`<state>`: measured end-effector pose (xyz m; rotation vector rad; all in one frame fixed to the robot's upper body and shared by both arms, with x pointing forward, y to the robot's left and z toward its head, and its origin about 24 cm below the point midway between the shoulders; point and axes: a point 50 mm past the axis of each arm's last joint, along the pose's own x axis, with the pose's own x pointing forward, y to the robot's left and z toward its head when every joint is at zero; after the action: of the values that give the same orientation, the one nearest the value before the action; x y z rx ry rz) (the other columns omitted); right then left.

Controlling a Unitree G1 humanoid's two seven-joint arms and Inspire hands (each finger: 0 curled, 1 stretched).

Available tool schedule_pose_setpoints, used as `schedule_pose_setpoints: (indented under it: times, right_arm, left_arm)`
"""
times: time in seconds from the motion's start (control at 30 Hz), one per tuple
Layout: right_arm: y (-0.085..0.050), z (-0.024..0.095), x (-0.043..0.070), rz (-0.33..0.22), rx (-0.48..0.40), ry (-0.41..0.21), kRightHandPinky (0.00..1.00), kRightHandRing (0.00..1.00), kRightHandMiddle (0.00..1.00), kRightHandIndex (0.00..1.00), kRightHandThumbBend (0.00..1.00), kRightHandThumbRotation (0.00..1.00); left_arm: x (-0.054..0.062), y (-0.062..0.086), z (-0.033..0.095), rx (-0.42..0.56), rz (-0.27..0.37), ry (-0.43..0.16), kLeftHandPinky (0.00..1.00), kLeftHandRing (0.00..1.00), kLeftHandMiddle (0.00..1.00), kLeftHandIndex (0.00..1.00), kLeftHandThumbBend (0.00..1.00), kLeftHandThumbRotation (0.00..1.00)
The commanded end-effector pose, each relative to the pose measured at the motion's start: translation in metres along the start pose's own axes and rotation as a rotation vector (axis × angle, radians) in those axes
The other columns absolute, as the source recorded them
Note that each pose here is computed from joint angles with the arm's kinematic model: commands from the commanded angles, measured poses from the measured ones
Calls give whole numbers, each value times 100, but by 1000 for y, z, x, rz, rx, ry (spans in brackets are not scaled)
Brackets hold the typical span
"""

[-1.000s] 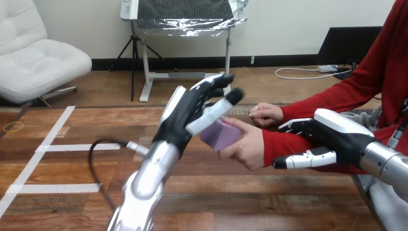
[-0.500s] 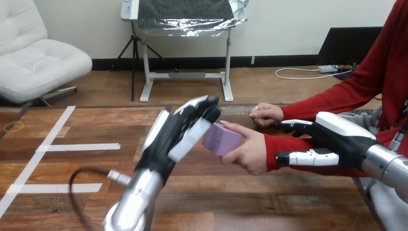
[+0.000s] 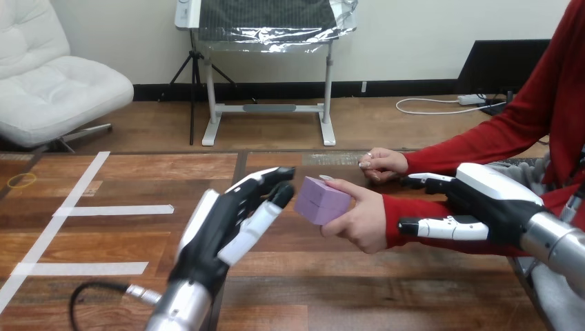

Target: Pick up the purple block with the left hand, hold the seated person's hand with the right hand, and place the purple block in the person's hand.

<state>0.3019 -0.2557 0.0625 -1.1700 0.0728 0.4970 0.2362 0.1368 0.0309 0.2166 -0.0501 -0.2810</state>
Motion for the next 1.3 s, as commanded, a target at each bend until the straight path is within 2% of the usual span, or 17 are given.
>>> schedule_pose_setpoints:
  times: [0.0,0.23,0.37,0.5,0.67,0.9,0.97,1.03,1.27]
  right_arm:
    - [-5,20,5,-217,-11,-93,74,85,88,88,99,100]
    - [-4,23,1,-337,2,-122,73,85,89,89,88,100]
    - [-3,25,0,-385,26,-135,73,86,89,90,85,100]
    - [-2,30,-3,-466,54,-186,72,86,89,90,82,100]
    - [-2,36,-7,-514,88,-229,73,87,90,90,82,100]
    - [-1,50,-18,-595,134,-317,73,87,90,91,81,100]
    - [-1,54,-21,-614,139,-333,72,87,90,90,80,100]
    - [0,58,-24,-640,180,-382,72,86,89,90,78,100]
    - [4,72,-34,-680,256,-472,71,84,87,87,77,100]
  left_arm:
    - [-8,27,76,75,98,-377,90,89,86,78,59,83]
    - [-15,31,77,97,124,-376,83,87,85,76,57,87]
    - [-20,32,77,102,142,-381,80,85,84,76,58,86]
    - [-26,33,78,94,171,-381,78,85,84,75,60,84]
    - [-31,35,80,101,195,-388,78,84,83,75,62,83]
    - [-40,36,83,102,218,-411,78,84,82,75,65,85]
    - [-41,36,83,101,219,-422,77,83,81,75,64,85]
    - [-44,36,84,108,222,-418,75,82,81,76,64,86]
    - [-52,36,87,100,237,-409,69,81,80,76,63,85]
